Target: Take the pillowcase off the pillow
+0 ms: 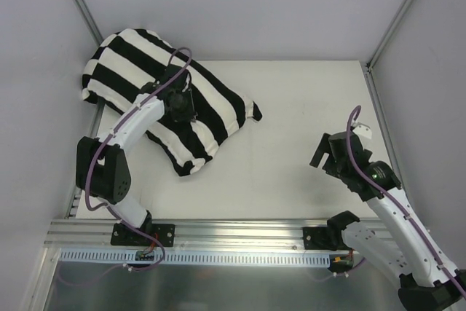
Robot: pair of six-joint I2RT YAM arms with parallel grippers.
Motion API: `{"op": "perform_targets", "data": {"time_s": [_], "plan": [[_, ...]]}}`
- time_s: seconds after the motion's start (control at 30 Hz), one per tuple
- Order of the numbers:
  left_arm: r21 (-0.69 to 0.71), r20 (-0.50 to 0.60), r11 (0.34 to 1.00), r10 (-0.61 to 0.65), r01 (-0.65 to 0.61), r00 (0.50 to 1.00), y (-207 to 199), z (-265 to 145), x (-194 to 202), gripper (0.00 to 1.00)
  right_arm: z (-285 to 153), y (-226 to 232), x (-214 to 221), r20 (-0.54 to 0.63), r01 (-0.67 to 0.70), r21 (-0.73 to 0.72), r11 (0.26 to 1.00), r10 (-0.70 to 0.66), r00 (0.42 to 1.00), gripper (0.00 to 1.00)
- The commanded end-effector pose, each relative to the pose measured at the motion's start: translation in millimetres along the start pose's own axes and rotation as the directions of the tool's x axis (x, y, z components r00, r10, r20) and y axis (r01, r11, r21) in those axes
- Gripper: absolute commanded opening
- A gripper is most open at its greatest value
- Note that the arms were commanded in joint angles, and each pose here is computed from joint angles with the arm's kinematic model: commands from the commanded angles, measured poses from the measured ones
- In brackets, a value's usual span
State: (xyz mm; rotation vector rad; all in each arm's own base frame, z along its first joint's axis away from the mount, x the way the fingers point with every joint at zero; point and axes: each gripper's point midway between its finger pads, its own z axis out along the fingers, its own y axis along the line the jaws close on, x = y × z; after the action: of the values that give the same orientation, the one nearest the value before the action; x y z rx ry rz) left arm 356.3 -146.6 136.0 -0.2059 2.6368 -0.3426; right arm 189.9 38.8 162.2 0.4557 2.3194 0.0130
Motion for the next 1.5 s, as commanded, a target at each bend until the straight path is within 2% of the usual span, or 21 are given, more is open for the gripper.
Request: {"op": "perform_targets", "data": {"time_s": [0.0, 0.1, 0.13, 0.2, 0.27, 0.37, 0.4, 0.43, 0.47, 0.5, 0.67, 0.7, 0.8, 0.9, 1.07, 1.1, 1.3, 1.37, 1.4, 1.43, 1.47], "plan": [[0.159, -0.014, 0.982, 0.108, -0.104, 0.994, -70, -19, 21, 0.0, -21, 3, -24, 0.055, -0.005, -0.028, 1.0, 0.006, 0.998, 0.96], [0.254, -0.091, 0.952, 0.198, -0.17, 0.976, -131, -12, 60, 0.0, -32, 9, -40, 0.084, 0.003, -0.046, 0.999, 0.001, 0.996, 0.96], [0.302, -0.084, 0.932, 0.235, -0.2, 0.968, -162, -21, 71, 0.0, -35, 10, -44, 0.089, 0.009, -0.053, 0.999, -0.004, 0.996, 0.96], [0.368, -0.114, 0.906, 0.269, -0.211, 0.956, -194, -25, 89, 0.0, -46, 14, -55, 0.104, 0.01, -0.073, 0.997, -0.003, 0.995, 0.96], [0.465, -0.11, 0.842, 0.361, -0.273, 0.926, -240, -39, 112, 0.0, -52, 14, -61, 0.114, 0.023, -0.073, 0.997, -0.015, 0.993, 0.96], [0.546, -0.076, 0.775, 0.424, -0.318, 0.903, -268, -68, 117, 0.03, -65, 4, -69, 0.143, 0.037, -0.052, 0.998, -0.029, 0.989, 0.96], [0.553, -0.07, 0.77, 0.424, -0.318, 0.903, -267, -75, 113, 0.2, -68, 0, -68, 0.143, 0.043, -0.046, 0.998, -0.036, 0.989, 0.96], [0.564, -0.033, 0.759, 0.414, -0.325, 0.91, -265, -93, 103, 0.71, -72, -3, -69, 0.158, 0.042, -0.053, 0.998, -0.033, 0.987, 0.96], [0.549, -0.017, 0.769, 0.401, -0.326, 0.916, -256, -96, 92, 0.89, -74, -5, -69, 0.167, 0.047, -0.054, 0.997, -0.037, 0.985, 0.96], [0.551, 0.024, 0.766, 0.382, -0.331, 0.924, -248, -115, 81, 0.99, -75, -6, -68, 0.172, 0.045, -0.058, 0.997, -0.035, 0.984, 0.96], [0.486, 0.095, 0.841, 0.22, -0.238, 0.971, -174, -141, 22, 0.99, -66, -3, -56, 0.141, 0.06, -0.077, 0.995, -0.049, 0.989, 0.96], [0.437, 0.112, 0.88, 0.153, -0.187, 0.982, -140, -142, 6, 0.99, -64, 2, -53, 0.129, 0.069, -0.093, 0.993, -0.056, 0.99, 0.96], [0.336, 0.103, 0.939, 0.036, -0.069, 0.994, -74, -134, -12, 0.99, -55, 26, -43, 0.072, 0.083, -0.186, 0.979, -0.071, 0.995, 0.96], [0.259, 0.1, 0.966, -0.032, 0.005, 0.994, -28, -130, -15, 0.99, -49, 59, -31, 0.015, 0.092, -0.305, 0.948, -0.091, 0.996, 0.96], [0.206, 0.115, 0.977, -0.082, 0.057, 0.99, 7, -130, -13, 0.99, -40, 112, -6, -0.035, 0.143, -0.419, 0.897, -0.173, 0.984, 0.96], [0.199, 0.116, 0.978, -0.087, 0.062, 0.99, 11, -130, -12, 0.99, -36, 126, 9, -0.059, 0.188, -0.435, 0.881, -0.236, 0.97, 0.96], [0.183, 0.114, 0.979, -0.109, 0.087, 0.988, 27, -131, -9, 0.99, -2, 150, 42, -0.134, 0.255, -0.38, 0.889, -0.326, 0.936, 0.98], [0.175, 0.122, 0.98, -0.115, 0.093, 0.986, 32, -133, -10, 0.99, 13, 146, 47, -0.148, 0.276, -0.322, 0.905, -0.336, 0.93, 0.76], [0.171, 0.124, 0.981, -0.111, 0.089, 0.986, 33, -134, -10, 0.99, 19, 141, 44, -0.144, 0.274, -0.289, 0.917, -0.324, 0.935, 0.34], [0.167, 0.125, 0.982, -0.11, 0.089, 0.986, 35, -135, -11, 0.99, 23, 133, 45, -0.152, 0.273, -0.263, 0.925, -0.319, 0.935, 0.08], [0.155, 0.125, 0.984, -0.108, 0.089, 0.986, 40, -135, -10, 0.99, 28, 124, 41, -0.159, 0.242, -0.224, 0.944, -0.281, 0.946, 0.01]]}}
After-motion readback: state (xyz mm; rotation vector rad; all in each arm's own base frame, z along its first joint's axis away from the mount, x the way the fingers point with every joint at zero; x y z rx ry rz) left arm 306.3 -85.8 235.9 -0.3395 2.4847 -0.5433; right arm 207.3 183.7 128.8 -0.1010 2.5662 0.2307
